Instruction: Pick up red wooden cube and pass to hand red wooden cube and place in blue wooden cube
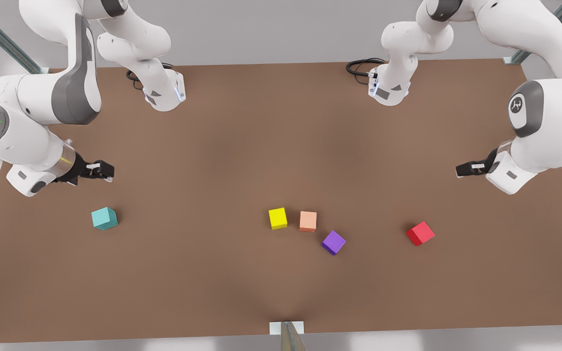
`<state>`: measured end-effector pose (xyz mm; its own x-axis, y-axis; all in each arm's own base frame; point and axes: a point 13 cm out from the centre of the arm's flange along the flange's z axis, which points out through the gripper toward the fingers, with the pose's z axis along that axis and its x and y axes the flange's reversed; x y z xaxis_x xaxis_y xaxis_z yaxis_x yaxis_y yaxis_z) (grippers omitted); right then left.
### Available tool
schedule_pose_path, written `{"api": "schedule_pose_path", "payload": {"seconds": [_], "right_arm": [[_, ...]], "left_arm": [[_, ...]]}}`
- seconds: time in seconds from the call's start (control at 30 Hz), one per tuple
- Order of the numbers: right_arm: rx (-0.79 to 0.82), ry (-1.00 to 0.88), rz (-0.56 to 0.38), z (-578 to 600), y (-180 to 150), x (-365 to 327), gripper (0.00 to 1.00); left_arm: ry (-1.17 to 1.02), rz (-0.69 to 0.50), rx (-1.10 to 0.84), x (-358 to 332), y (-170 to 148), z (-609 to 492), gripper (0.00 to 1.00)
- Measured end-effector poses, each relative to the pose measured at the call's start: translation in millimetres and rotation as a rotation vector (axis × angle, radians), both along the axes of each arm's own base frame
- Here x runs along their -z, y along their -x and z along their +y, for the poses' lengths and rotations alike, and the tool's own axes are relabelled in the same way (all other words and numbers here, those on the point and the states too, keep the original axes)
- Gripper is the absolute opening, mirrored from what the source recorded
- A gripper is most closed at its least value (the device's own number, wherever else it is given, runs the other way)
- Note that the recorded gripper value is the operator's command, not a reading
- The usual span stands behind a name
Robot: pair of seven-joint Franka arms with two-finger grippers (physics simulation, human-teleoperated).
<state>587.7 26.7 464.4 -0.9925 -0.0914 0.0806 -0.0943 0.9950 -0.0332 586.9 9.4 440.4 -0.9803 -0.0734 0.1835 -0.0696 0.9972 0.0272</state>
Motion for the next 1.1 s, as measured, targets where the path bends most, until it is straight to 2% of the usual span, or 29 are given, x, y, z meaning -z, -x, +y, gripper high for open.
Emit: {"api": "schedule_pose_path", "payload": {"seconds": [0.13,0.27,0.43,0.73,1.1], "right_arm": [[-0.01,-0.002,-0.01,0.4,-2.5,-0.2,1.0],[-0.019,-0.004,-0.015,0.9,-4.0,-0.4,1.0],[-0.028,-0.006,-0.014,1.0,-3.8,0.3,1.0],[-0.042,-0.005,0.0,0.6,-1.8,4.5,1.0],[-0.054,-0.006,0.006,0.5,-1.3,7.1,1.0]], "left_arm": [[0.0,0.036,0.014,26.6,-7.5,-10.3,1.0],[-0.007,0.172,0.034,170.8,-37.4,-36.8,1.0],[0.011,0.163,-0.101,273.3,-41.9,-25.6,1.0],[-0.007,-0.023,-0.286,313.7,-85.3,-21.9,1.0],[-0.034,-0.053,-0.43,360.8,-91.4,-5.5,1.0]]}}
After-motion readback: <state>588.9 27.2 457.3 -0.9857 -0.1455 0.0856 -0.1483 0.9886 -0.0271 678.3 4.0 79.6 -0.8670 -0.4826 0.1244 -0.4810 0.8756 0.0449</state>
